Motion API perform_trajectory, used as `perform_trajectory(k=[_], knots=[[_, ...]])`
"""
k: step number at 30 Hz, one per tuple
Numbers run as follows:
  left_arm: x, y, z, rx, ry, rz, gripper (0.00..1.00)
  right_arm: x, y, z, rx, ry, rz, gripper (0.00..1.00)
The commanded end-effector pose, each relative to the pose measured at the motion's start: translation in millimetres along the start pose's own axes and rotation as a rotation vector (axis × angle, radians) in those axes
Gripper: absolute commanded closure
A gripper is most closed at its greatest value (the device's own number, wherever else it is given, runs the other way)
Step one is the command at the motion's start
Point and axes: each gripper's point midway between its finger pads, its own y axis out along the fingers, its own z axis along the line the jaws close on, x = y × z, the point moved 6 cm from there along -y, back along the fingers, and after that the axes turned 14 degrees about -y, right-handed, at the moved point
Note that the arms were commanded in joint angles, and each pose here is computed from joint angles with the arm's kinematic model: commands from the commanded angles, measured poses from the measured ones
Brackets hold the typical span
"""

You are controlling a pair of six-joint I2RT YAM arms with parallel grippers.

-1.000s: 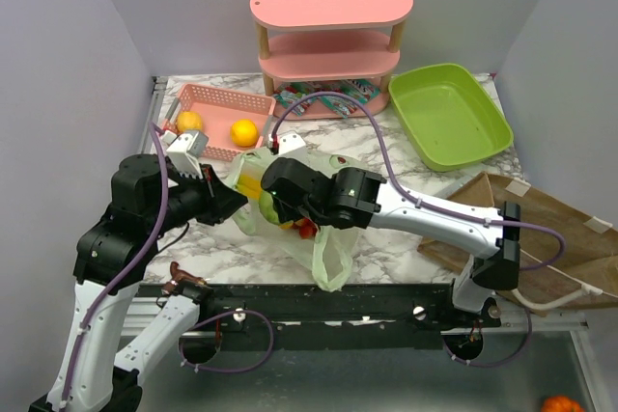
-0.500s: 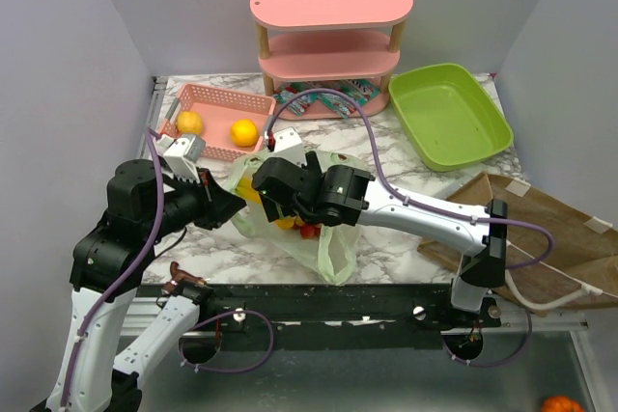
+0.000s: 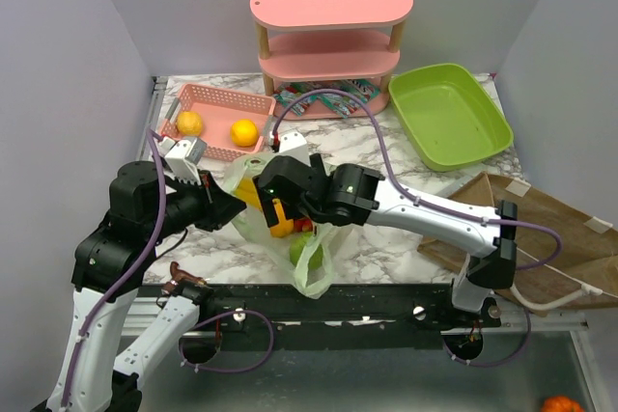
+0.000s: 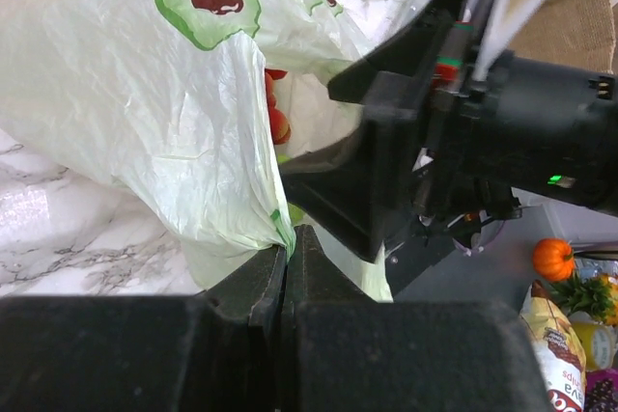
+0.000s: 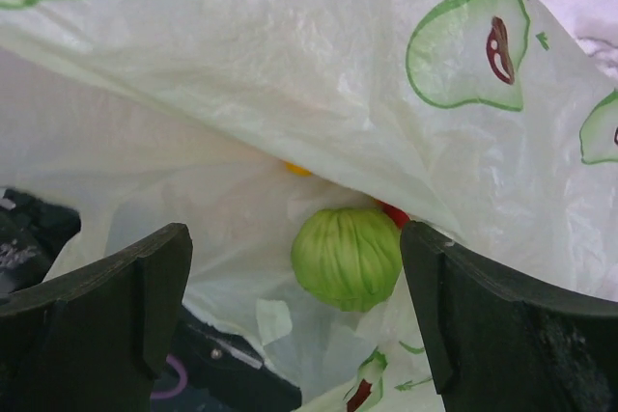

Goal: Place the food into the grocery bag and tie it
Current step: Place the fake vegetable into the grocery bag.

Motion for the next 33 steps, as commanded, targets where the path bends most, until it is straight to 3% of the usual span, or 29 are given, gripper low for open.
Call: perform_trajectory(k=[1, 8, 13, 24, 33], knots=[[0, 0, 0, -0.007, 0.003, -0.018, 1.00, 2, -47, -15, 0.089, 0.097, -0.026, 0.04], [1, 2, 0, -0.008, 0.003, -0.017, 1.00, -31, -96, -25, 0.325, 0.140, 0.027, 0.04], [3, 4, -1, -0.011, -0.001, -0.019, 1.00, -69, -103, -17, 0.484, 0.189, 0.107, 0.03], [3, 5, 1, -0.002, -0.005, -0.010, 1.00, -109, -98, 12, 0.671, 0.241, 0.168, 0.04], [1, 5, 3, 0.008, -0.003, -0.010, 1.00, -128, -70, 45, 0.685, 0.218, 0.187, 0.07]])
